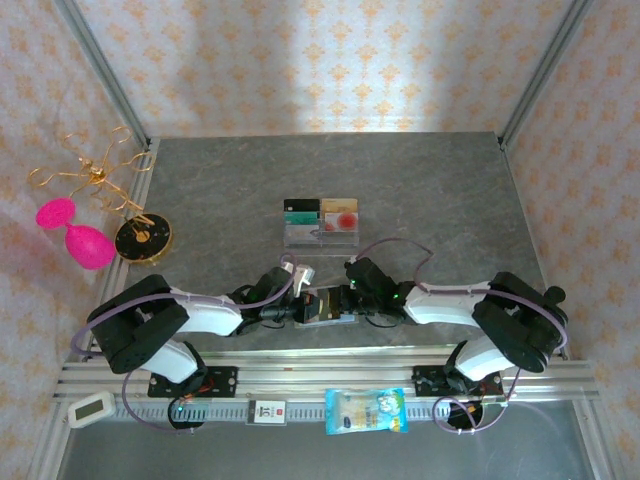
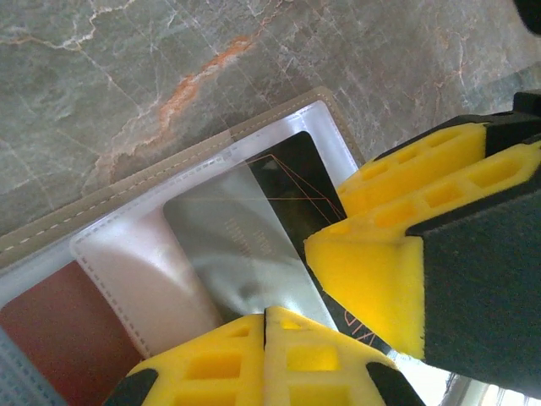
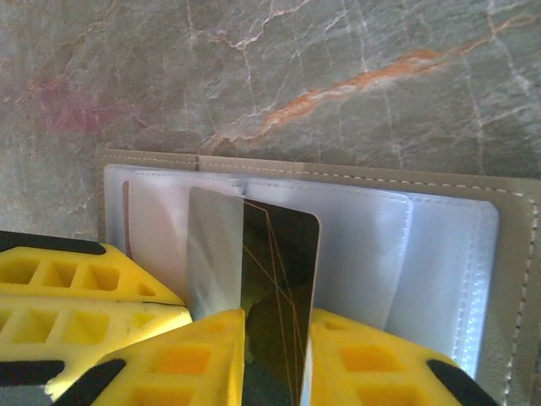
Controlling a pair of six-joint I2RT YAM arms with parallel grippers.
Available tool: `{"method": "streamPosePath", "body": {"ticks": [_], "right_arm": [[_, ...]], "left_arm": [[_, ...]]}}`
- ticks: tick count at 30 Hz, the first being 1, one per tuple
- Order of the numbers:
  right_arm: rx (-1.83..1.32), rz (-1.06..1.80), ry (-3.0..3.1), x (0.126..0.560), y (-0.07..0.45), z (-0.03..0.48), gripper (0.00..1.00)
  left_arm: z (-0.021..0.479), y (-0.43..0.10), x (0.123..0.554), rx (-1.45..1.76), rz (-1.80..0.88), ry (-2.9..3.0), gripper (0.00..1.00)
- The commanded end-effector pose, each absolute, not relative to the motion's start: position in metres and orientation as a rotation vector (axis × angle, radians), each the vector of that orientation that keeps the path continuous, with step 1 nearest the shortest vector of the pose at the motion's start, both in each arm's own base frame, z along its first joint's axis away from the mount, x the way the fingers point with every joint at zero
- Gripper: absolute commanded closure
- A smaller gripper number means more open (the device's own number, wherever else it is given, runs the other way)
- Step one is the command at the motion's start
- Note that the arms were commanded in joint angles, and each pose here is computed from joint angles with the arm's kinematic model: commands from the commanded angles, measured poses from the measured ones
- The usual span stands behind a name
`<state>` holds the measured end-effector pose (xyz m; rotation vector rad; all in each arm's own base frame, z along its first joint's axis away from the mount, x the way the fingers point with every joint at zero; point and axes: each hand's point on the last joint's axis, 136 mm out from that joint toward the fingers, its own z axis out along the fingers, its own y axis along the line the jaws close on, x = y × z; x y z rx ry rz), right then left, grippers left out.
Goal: Take the credit cards out of the card holder
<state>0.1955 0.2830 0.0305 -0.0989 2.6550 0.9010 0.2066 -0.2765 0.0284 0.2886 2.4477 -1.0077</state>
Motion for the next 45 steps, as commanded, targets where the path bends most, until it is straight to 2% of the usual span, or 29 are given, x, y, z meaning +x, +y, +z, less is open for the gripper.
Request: {"method": "streamPosePath", "body": {"ticks": [1,6,11,14,16,22,30,36,45], "right_arm": [[-0.067,0.872,2.657,0.198,0.278,0.025,0.88],[0.038,0.764,2.64,0.205,0.248,0.026,1.0],[0.091,0.735,2.569,0.212,0.223,0.04,1.0],[0.021,0.79,2.484,0.216,0.228,0.066,1.0],[-0.047,0.86,2.391,0.22,0.237,0.094,1.0],[-0.132,1.065,2.099,0.229,0.257,0.172,1.0],[0.03,1.323,1.781,0.242,0.264,0.251,1.0],[0.103,1.464,1.64,0.242,0.267,0.282,1.0],[0.008,1.522,1.595,0.23,0.296,0.306,1.0]], "left_arm": [[-0.005,-0.258,0.188,0.29,-0.918,2.578,1.0],[0.003,-0.259,0.189,0.286,-0.94,2.547,1.0],[0.015,-0.266,0.193,0.285,-0.989,2.503,1.0],[0.03,-0.274,0.2,0.283,-1.042,2.452,1.0],[0.058,-0.277,0.21,0.255,-1.117,2.349,1.0],[0.158,-0.264,0.233,0.169,-1.299,1.953,0.8],[0.23,-0.238,0.23,0.043,-1.444,1.603,0.6],[0.257,-0.225,0.224,-0.042,-1.558,1.454,0.56],[0.27,-0.217,0.221,-0.086,-1.62,1.357,0.56]]}}
